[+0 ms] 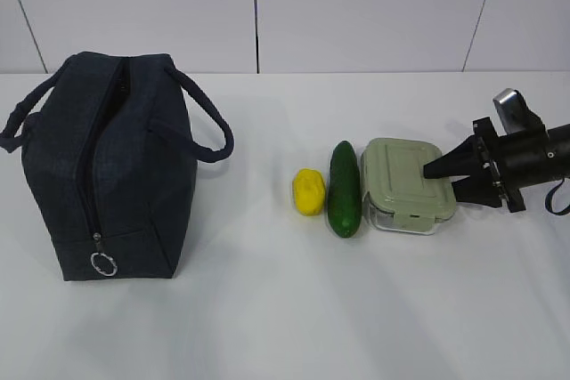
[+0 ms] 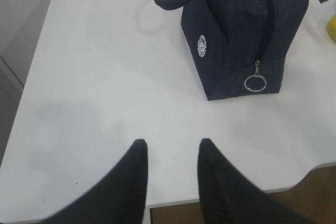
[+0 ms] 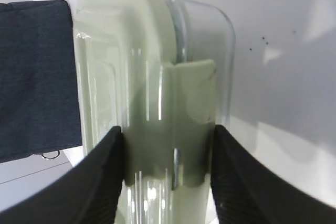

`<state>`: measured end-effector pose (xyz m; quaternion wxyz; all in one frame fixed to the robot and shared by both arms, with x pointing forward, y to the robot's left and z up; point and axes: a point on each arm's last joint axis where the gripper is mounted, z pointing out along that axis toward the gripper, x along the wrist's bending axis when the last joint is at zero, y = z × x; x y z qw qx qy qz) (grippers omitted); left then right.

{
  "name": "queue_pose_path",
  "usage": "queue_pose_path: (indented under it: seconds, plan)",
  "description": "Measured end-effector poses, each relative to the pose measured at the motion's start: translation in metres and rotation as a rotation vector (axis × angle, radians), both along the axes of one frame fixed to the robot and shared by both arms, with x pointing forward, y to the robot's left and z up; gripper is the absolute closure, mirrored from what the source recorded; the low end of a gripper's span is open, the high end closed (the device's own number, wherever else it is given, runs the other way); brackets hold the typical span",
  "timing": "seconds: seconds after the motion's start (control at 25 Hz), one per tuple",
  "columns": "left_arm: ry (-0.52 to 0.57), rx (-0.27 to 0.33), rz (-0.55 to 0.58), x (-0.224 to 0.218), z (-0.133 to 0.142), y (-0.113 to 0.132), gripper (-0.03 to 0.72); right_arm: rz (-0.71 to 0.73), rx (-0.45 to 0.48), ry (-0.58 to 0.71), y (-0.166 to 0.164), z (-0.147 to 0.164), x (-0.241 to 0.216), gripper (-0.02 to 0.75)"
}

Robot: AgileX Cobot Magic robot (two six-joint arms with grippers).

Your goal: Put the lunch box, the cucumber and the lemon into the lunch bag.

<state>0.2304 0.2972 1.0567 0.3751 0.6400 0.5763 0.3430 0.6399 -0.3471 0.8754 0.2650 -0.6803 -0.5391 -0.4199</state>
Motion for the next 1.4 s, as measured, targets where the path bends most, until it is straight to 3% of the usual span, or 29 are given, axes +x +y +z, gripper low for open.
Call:
queue_pose_path:
  seconds: [0.4,1.2,1.4]
  plan:
    - [0.0,0.0,0.0,0.0,0.0,0.0,0.449,0.007,-0.062,-0.016,-0.002,0.016,-0.001,0.359]
    - [0.0,0.0,0.0,0.0,0.0,0.0,0.449,0.003,-0.072,-0.026,-0.002,0.027,-0.002,0.363]
    - [-0.002,0.001,0.001,0.0,0.0,0.0,0.449,0.002,-0.086,-0.056,-0.002,0.041,-0.003,0.364]
